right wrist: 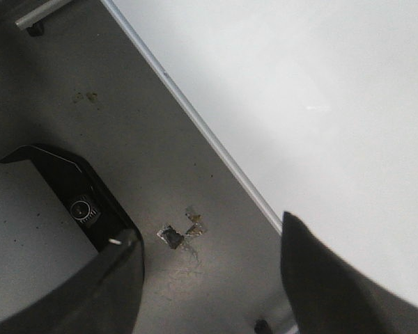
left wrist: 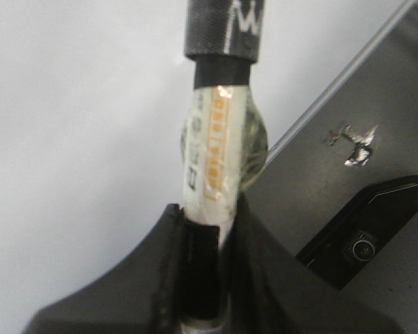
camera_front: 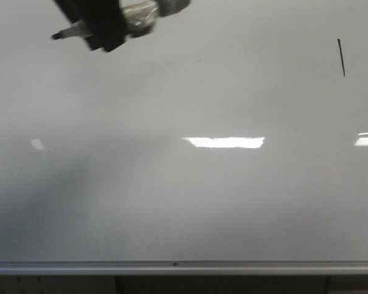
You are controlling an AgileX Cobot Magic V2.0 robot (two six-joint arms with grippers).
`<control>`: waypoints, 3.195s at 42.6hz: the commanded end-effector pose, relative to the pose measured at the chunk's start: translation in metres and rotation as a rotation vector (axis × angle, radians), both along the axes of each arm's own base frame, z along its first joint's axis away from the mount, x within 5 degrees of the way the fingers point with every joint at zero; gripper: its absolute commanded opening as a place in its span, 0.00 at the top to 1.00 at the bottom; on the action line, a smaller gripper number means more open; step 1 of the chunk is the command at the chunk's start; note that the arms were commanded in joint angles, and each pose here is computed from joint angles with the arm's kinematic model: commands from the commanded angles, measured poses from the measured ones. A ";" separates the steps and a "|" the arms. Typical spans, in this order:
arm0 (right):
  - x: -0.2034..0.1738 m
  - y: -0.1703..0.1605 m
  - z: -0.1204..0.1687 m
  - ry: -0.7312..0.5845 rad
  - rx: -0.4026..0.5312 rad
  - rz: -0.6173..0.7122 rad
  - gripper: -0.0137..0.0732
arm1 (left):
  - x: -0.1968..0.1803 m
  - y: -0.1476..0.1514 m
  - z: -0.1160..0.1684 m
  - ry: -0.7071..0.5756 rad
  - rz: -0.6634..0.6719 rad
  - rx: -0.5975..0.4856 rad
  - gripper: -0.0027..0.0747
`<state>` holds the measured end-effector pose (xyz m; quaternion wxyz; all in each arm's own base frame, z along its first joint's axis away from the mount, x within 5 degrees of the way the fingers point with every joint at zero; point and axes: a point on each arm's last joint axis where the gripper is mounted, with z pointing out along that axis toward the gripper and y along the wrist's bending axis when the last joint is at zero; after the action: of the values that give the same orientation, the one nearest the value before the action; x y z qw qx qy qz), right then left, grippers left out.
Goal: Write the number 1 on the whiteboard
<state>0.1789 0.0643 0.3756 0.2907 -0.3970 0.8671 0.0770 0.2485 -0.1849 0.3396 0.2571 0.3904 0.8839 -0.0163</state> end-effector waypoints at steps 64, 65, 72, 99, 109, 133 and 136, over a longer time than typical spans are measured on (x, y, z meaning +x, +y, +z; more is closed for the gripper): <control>-0.004 0.009 0.019 -0.058 0.159 -0.008 0.31 | 0.068 0.158 -0.127 -0.411 0.689 -0.474 0.62; -0.004 0.009 0.019 -0.058 0.160 -0.007 0.31 | 0.068 0.158 -0.127 -0.411 0.689 -0.474 0.58; -0.004 0.010 0.019 -0.056 0.166 -0.006 0.31 | 0.068 0.158 -0.127 -0.411 0.689 -0.474 0.41; -0.013 -0.010 0.022 -0.001 0.173 -0.358 0.31 | 0.008 0.168 -0.061 -0.301 0.748 -0.348 0.26; -0.036 -0.029 0.034 -0.073 0.194 -0.582 0.31 | -0.048 0.171 -0.009 -0.380 0.709 -0.347 0.26; -0.116 -0.055 0.013 -0.280 0.231 -0.622 0.31 | -0.148 0.167 0.028 -0.444 0.582 -0.434 0.26; -0.124 -0.057 0.010 -0.294 0.239 -0.621 0.31 | -0.151 0.168 0.025 -0.432 0.587 -0.424 0.26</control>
<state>0.0603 0.0099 0.3784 0.4239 -0.0894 0.9008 0.0304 0.1001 -0.0163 0.3528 0.4761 0.0533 0.8771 -0.0351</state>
